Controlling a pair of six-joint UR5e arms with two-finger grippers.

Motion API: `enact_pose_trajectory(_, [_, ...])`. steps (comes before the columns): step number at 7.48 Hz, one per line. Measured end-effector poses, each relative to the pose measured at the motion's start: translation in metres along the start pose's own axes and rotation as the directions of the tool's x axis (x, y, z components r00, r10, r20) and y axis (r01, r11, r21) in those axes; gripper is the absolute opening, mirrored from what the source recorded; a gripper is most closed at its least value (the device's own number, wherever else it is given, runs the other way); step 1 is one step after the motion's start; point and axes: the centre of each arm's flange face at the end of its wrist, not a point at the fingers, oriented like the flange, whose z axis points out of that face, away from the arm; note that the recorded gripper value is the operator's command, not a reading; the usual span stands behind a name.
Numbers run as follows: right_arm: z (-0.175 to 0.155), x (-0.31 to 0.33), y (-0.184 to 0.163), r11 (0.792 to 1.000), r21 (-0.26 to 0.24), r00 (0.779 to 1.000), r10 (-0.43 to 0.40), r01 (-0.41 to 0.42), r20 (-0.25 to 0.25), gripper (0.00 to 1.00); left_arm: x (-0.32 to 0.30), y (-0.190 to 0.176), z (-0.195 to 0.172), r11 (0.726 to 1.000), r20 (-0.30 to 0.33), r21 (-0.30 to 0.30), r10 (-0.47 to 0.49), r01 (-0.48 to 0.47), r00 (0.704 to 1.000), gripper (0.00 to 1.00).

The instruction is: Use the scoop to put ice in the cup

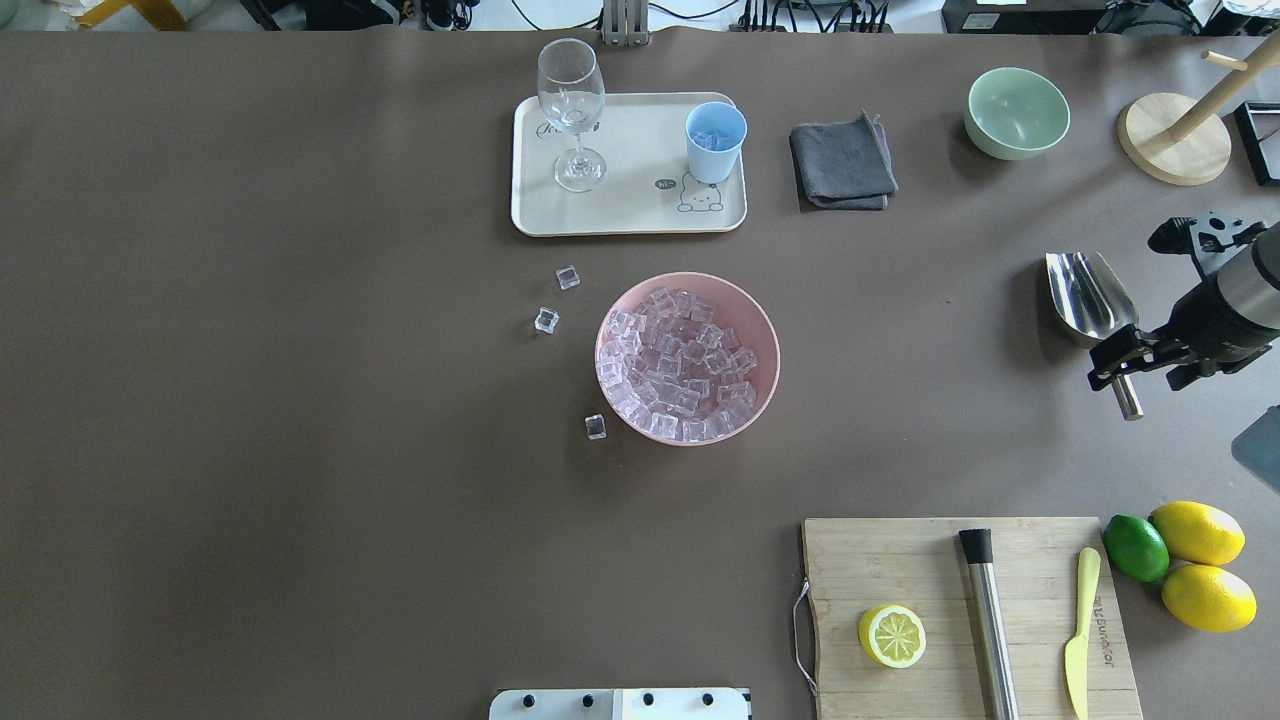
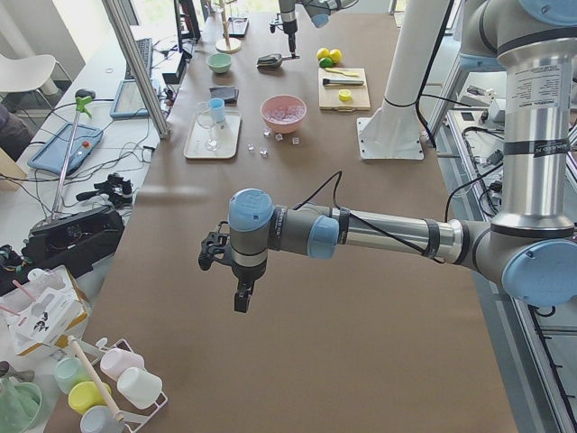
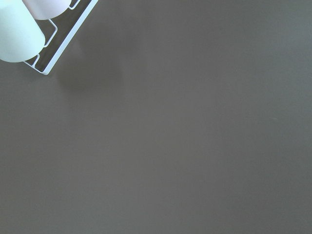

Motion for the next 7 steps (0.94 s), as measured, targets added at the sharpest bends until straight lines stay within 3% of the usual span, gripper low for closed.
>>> enact_pose_trajectory(3, [-0.049,0.034,0.002,1.0,0.019,1.0,-0.004,0.004,-0.014,1.0,0.004,0.0,0.0,1.0,-0.044,0.001,0.0,0.0,0.999,0.99])
enact_pose_trajectory(7, [-0.125,0.158,0.013,0.998,0.062,1.0,0.006,-0.006,-0.005,1.0,0.005,-0.003,0.001,1.0,-0.05,0.0,0.001,-0.001,0.999,0.99])
